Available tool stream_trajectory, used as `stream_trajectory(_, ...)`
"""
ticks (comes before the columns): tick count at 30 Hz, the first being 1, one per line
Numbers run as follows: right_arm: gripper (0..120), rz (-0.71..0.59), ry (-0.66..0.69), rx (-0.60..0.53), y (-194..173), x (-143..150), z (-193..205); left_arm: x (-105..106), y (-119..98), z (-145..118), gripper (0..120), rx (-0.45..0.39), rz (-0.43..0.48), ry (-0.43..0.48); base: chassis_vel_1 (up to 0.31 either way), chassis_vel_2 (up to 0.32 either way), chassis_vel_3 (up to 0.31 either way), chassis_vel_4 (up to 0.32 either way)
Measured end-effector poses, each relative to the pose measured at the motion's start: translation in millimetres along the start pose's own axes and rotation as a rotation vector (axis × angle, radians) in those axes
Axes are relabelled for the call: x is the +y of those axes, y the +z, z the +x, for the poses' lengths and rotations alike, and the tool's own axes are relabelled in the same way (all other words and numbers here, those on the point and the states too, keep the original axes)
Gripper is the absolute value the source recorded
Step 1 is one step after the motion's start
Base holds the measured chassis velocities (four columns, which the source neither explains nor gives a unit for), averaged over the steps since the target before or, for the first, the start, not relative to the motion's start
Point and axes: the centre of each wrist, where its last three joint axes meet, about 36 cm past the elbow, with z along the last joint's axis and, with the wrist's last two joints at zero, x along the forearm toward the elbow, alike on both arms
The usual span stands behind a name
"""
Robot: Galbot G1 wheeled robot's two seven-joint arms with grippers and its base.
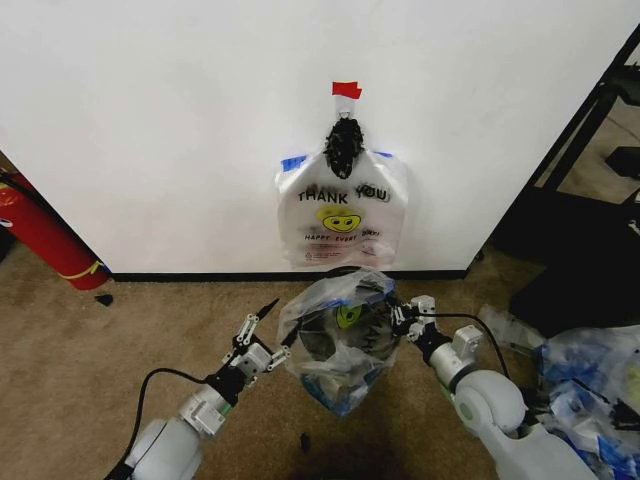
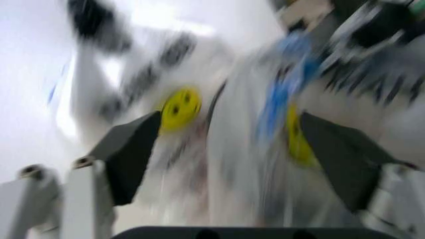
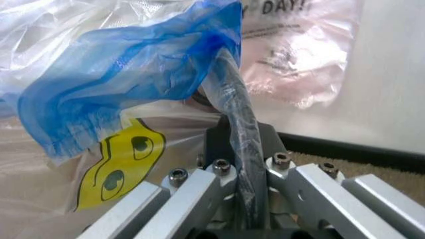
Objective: Pick up the garbage bag from the wall and place it over the trash bin.
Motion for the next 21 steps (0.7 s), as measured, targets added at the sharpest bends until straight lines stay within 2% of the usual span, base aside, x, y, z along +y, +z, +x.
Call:
stream_trajectory(3, 0, 0.080, 0.002, -0.011, -1.0, 7.3, -0.9, 0.1, 3.4, -11.6, 98, -0.067, -0.064, 0.042, 0.000, 0.000, 0.000, 0.000)
stream_trajectory(8, 0, 0.155, 0.011, -0.013, -2.6, 13.4, -3.1, 2.5, 14.6, -27.5, 100, -0.098, -0.151, 0.104, 0.000, 0.000, 0.000, 0.000)
stream_trajectory(11, 0, 0.180, 0.017, -0.002, -3.5, 15.6, -6.3, 8.0, 24.0, -37.3, 91, -0.115, -0.211, 0.154, 0.000, 0.000, 0.000, 0.000)
stream_trajectory(14, 0, 0.187, 0.018, 0.005, -3.8, 16.3, -8.6, 12.2, 30.2, -44.6, 87, -0.124, -0.240, 0.179, 0.000, 0.000, 0.000, 0.000)
stream_trajectory(19, 0, 0.198, 0.012, 0.015, -6.2, 20.0, -13.2, 16.3, 45.1, -71.4, 66, -0.148, -0.278, 0.231, 0.000, 0.000, 0.000, 0.000)
stream_trajectory(20, 0, 0.201, 0.009, 0.020, -6.4, 21.4, -14.1, 17.0, 48.0, -80.0, 55, -0.155, -0.288, 0.241, 0.000, 0.000, 0.000, 0.000)
stream_trajectory(21, 0, 0.201, 0.008, 0.021, -6.5, 21.9, -14.3, 16.9, 48.9, -82.5, 50, -0.156, -0.291, 0.243, 0.000, 0.000, 0.000, 0.000)
